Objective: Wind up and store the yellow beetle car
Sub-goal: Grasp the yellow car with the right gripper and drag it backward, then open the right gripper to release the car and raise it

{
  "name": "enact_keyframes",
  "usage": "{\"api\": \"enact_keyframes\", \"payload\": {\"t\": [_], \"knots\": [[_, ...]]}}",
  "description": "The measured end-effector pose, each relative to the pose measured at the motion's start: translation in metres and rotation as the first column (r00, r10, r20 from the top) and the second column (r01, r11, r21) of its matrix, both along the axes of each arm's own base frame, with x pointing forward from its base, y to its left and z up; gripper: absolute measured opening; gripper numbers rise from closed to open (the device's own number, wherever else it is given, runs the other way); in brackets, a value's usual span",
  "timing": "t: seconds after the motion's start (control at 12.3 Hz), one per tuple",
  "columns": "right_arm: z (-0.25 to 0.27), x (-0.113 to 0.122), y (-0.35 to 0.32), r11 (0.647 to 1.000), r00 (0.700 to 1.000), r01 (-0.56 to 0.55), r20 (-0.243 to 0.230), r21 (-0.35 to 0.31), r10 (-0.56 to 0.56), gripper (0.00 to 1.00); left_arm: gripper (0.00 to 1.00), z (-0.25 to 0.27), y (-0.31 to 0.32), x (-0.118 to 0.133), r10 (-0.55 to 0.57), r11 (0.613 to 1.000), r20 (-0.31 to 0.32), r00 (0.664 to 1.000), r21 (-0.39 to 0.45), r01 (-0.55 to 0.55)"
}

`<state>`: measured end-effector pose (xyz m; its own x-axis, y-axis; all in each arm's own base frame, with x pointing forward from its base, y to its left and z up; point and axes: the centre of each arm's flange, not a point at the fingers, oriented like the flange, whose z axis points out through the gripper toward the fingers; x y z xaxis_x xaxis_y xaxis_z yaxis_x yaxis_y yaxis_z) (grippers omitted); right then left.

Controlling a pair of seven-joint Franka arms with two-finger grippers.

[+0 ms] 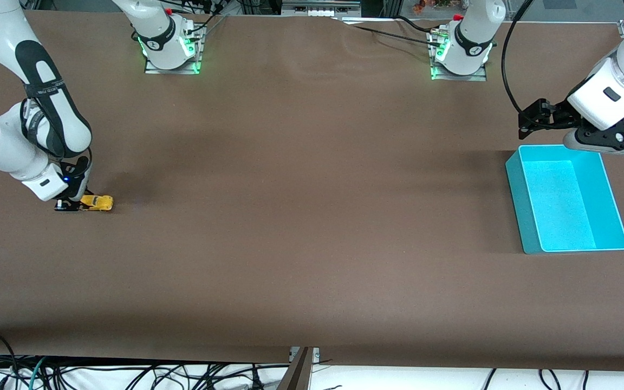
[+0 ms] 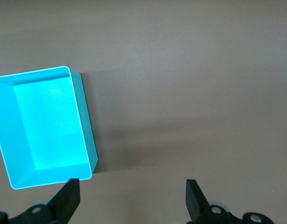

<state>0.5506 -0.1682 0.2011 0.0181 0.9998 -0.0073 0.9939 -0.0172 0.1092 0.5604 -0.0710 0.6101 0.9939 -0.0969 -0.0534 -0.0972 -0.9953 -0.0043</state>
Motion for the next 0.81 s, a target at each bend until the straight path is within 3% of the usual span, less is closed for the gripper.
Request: {"api": "enact_keyframes", "payload": {"t": [0.81], "knots": [[0.0, -0.005, -0.049, 1.0, 1.0, -0.026, 0.011, -0.015, 0.026, 0.41, 1.0, 0.0, 0.0, 0.0, 0.0, 1.0, 0.0, 1.0, 0.0, 0.0]]}}
